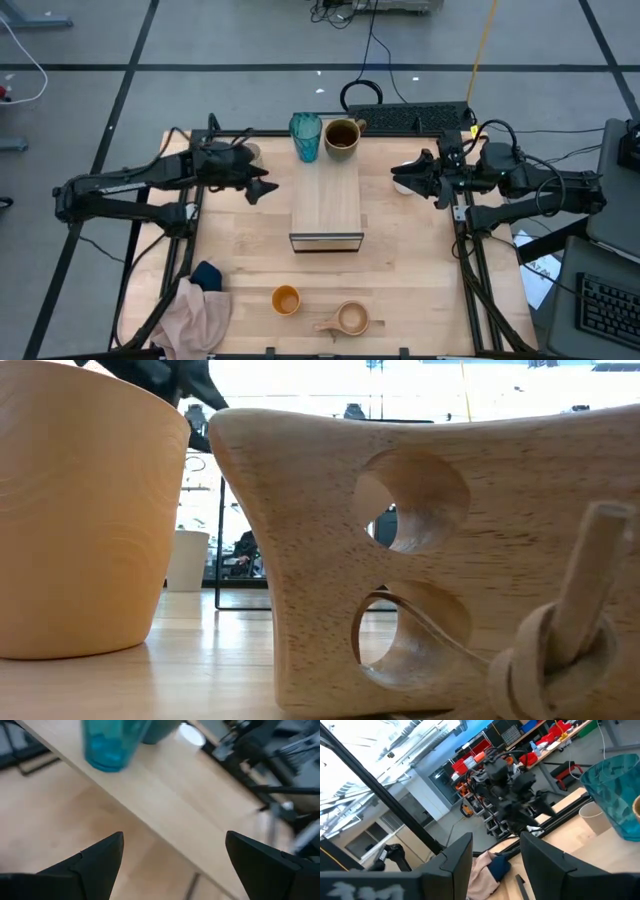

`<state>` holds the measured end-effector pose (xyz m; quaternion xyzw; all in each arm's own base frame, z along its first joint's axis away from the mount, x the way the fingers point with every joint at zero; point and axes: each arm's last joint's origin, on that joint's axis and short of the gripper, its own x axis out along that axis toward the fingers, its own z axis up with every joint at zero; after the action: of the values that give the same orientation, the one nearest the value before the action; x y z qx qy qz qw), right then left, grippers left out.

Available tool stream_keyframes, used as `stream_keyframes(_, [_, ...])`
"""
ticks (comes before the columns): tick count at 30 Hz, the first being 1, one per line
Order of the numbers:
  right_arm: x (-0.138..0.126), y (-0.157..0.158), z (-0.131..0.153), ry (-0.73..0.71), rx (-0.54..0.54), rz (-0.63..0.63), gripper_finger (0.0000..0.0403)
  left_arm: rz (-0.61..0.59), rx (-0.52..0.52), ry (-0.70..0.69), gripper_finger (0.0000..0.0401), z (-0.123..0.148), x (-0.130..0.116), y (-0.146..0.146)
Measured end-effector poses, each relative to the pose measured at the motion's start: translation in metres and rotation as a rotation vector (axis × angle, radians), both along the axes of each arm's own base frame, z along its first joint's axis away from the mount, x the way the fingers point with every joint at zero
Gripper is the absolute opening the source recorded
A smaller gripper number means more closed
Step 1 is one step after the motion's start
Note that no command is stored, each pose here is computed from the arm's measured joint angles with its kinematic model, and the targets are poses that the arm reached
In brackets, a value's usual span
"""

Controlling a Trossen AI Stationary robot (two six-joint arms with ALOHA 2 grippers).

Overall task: Stack small to large cups/mugs on shelf
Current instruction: Put the white mug on the shelf

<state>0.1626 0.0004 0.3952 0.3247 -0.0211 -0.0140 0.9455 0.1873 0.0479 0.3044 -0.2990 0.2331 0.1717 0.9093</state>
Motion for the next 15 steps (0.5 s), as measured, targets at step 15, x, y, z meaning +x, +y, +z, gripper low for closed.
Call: stream_keyframes(15, [-0.004, -0.002, -0.036, 0.38, -0.012, -0.057, 0.0157, -0.104, -0.196, -0.158, 0.0349, 0.024, -0.032, -0.04])
